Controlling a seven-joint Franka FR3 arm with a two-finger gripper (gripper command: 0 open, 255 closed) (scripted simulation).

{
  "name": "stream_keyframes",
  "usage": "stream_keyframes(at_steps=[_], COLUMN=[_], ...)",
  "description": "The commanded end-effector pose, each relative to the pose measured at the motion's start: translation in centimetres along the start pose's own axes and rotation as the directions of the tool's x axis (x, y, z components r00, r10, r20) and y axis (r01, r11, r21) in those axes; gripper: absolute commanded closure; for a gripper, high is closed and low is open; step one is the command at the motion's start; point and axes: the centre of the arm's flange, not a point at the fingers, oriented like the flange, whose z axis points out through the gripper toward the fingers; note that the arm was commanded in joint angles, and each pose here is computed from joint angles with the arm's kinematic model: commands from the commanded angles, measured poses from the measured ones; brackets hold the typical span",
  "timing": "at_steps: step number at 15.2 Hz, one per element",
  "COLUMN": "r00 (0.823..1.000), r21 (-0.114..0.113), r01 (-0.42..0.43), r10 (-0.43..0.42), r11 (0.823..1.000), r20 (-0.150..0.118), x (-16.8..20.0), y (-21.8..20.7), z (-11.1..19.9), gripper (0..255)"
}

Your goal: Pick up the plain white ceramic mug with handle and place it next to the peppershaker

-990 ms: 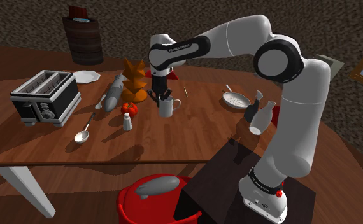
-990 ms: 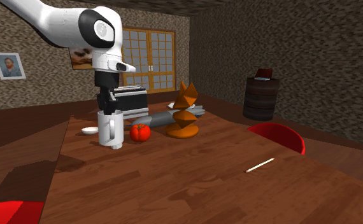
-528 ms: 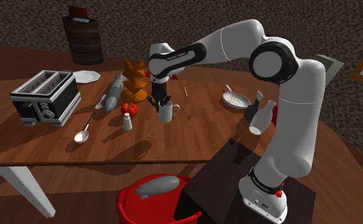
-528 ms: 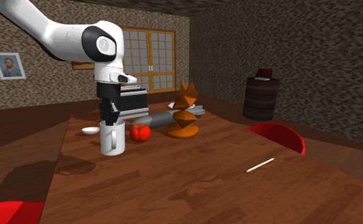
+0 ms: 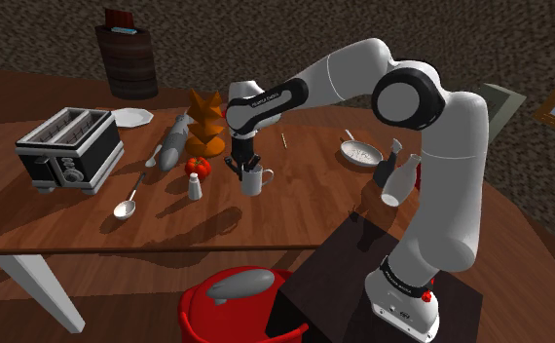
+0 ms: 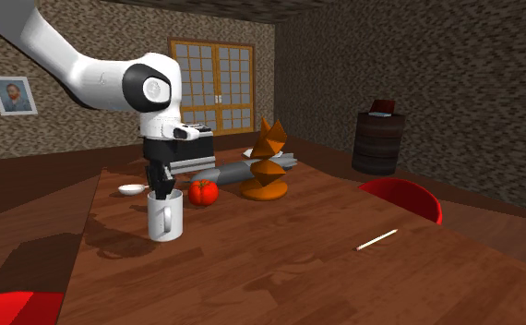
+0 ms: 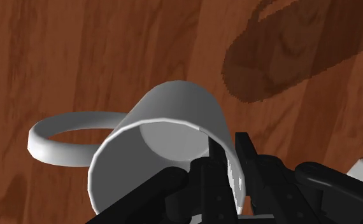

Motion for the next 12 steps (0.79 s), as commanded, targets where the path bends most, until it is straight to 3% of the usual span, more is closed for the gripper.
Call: stream_keyframes(at_steps=[1,8,12], r00=[1.000,1.000,1.000], r21=[0.000,0.000,0.000], r01=[0.000,0.000,0.000], r10=[0.000,0.000,0.000], r11=[1.000,1.000,1.000], r20=[-0.001,-0.001,-0.001], x=[0.2,0.9,0.9], y=[-0.1,-0.2,-0.2], z=[1.1,5.2,5.2], gripper=[255,255,255])
